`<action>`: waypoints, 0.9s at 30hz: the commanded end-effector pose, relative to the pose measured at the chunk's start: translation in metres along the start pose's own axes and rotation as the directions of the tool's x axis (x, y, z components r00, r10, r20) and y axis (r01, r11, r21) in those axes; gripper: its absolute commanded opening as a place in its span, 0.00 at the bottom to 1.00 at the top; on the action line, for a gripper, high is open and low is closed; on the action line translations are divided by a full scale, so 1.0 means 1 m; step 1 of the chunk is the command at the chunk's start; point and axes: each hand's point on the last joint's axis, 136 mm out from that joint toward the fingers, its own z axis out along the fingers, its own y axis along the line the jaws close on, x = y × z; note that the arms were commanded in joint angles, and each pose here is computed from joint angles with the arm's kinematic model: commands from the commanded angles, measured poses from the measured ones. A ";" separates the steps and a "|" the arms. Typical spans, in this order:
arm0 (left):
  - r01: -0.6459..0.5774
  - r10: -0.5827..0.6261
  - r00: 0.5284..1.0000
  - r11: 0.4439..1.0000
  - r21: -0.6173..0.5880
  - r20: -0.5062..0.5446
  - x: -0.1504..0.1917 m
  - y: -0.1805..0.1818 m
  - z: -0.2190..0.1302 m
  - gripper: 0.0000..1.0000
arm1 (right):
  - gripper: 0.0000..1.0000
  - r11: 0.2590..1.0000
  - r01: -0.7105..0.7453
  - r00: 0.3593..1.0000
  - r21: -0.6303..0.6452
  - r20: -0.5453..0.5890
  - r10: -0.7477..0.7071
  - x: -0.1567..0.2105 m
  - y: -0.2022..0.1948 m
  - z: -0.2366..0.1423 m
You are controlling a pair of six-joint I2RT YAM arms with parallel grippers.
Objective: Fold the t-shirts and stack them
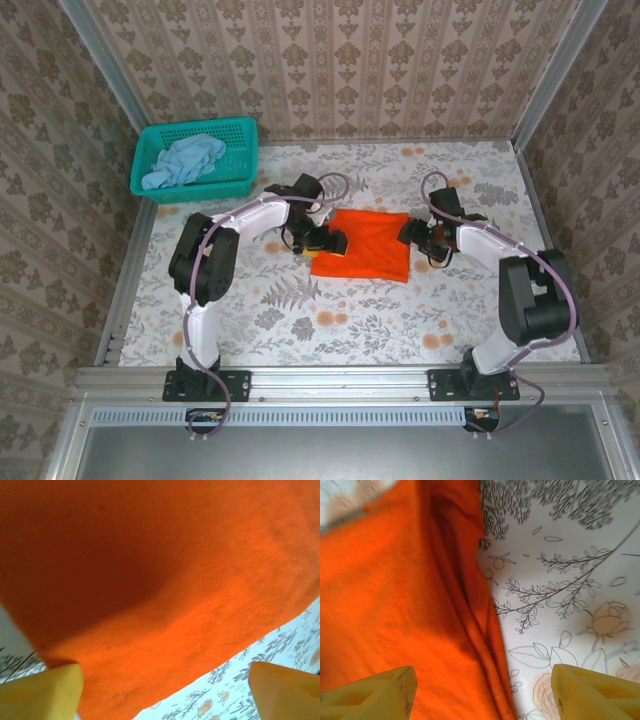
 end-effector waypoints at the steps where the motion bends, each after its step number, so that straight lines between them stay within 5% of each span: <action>1: -0.079 0.082 0.991 0.996 -0.034 0.108 -0.012 -0.015 -0.044 0.99 | 0.72 0.994 0.106 0.992 0.038 -0.073 -0.103 0.009 0.005 0.018; 5: -0.088 0.105 0.984 0.990 -0.113 0.147 -0.016 -0.012 -0.064 1.00 | 0.62 0.985 0.158 0.981 0.073 -0.128 -0.148 0.008 0.015 0.043; 15: 0.032 0.057 0.945 0.964 -0.264 0.322 -0.008 0.014 -0.123 1.00 | 0.02 0.969 0.214 0.976 0.127 -0.057 -0.208 -0.065 0.035 0.061; 27: 0.162 -0.062 0.931 0.953 -0.255 0.361 0.037 0.034 -0.133 1.00 | 0.00 0.963 0.068 0.988 0.262 0.114 -0.101 -0.211 -0.052 0.024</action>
